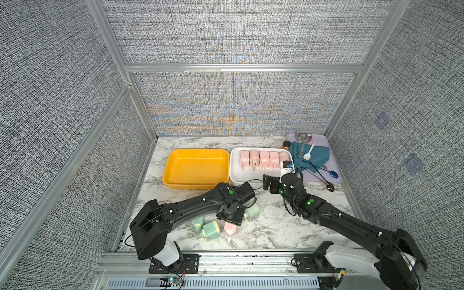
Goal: Place the pencil sharpeners by color into the storage box
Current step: Pick up the pencil sharpener from the center of the board.
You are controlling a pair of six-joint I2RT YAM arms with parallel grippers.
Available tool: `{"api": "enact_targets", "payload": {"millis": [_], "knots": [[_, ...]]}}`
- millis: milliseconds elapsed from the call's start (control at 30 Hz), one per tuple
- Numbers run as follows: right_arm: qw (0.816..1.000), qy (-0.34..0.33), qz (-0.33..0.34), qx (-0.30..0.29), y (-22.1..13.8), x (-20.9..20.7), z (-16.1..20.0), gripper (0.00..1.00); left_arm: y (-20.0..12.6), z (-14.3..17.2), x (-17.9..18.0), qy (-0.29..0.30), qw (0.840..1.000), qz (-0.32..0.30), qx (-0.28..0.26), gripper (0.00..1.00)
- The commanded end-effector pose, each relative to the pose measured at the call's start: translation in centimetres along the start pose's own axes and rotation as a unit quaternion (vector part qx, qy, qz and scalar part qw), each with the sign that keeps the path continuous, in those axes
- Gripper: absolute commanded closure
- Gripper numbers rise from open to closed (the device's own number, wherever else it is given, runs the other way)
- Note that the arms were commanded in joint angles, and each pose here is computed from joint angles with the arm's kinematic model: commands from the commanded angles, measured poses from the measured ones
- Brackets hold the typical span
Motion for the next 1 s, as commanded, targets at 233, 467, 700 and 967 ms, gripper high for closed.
{"api": "enact_targets", "payload": {"millis": [233,467,700,967], "knots": [[0.993,-0.079,-0.061,-0.069,-0.7,1.1,-2.8,0.01,-4.2,-4.3,2.7,-0.099,0.99,0.01,-0.098,1.0],[0.979,-0.142,-0.109,-0.095,-0.5,2.6,-4.1,0.01,-6.0,-7.4,2.2,-0.16,0.971,0.059,-0.167,1.0],[0.956,-0.193,-0.167,-0.146,-0.9,3.5,-4.2,0.01,-8.6,-9.7,2.7,-0.258,0.929,0.053,-0.261,1.0],[0.879,-0.337,-0.274,-0.196,-2.2,5.0,-3.0,0.01,-9.3,-9.9,4.3,-0.446,0.855,0.026,-0.262,1.0]]}}
Point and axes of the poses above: each gripper's point midway between its finger pads, its own y axis out along the fingers, its own x axis along the line the jaws close on, z = x × y, the point moved 9 cm from there along -y, back along the fingers, and after that the axes turned 2 degrees about -y, right-handed, at the moved point
